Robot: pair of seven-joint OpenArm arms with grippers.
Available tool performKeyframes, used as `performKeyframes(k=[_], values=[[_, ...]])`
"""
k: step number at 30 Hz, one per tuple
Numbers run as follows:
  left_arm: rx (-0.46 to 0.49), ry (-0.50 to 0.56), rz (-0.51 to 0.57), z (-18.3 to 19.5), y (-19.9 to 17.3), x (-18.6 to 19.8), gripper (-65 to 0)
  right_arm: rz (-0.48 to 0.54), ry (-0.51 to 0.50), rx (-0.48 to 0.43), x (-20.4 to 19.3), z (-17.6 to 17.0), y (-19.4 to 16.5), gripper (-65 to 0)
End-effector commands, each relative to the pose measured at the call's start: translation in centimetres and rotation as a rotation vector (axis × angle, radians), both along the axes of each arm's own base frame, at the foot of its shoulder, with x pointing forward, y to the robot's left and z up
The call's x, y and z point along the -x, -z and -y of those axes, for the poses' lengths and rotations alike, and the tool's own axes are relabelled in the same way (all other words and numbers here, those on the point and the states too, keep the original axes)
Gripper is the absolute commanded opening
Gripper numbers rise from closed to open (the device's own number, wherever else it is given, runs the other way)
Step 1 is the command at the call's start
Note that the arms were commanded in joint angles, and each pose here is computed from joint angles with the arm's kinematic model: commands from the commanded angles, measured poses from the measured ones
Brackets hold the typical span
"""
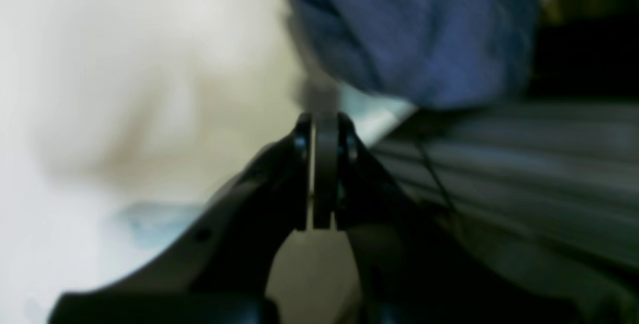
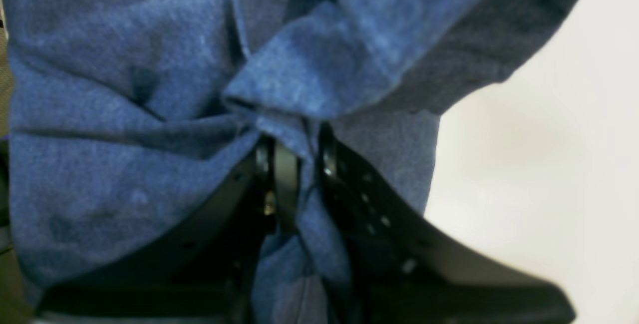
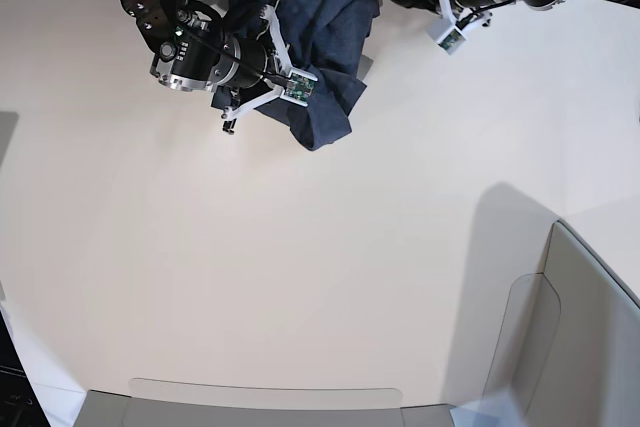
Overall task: Layout the t-shirt on the table in an organized manner, then fold the t-shirt properly
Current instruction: 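Lift the bundle with both grippers and gather it between them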
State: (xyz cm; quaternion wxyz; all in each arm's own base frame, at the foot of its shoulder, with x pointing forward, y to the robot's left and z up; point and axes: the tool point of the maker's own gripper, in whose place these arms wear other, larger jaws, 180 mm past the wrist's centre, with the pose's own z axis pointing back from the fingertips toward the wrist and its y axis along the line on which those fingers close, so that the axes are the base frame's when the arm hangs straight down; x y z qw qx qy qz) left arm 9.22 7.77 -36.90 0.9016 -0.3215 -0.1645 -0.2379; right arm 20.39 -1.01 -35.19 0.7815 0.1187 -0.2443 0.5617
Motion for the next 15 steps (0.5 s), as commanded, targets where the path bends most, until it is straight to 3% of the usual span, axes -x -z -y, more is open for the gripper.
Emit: performKeyframes(k=[1,8,15], values=[[0.076,0.028,0.019,1.8,-1.2,-0.1,-64.6,0.019,-0.005,-0.007,-0.4,-0.1,-0.6,-65.0],[0.165,0.165,0.007,6.2,-1.0,-0.4,-64.6,0.018,-0.003,-0.008,-0.4,-0.1,-0.6,-65.0],[0.125,0.111,-0.008,5.2,1.8,-4.7,-64.6,0.022,0.003,-0.007,-0.6,0.0,-0.7,-65.0]])
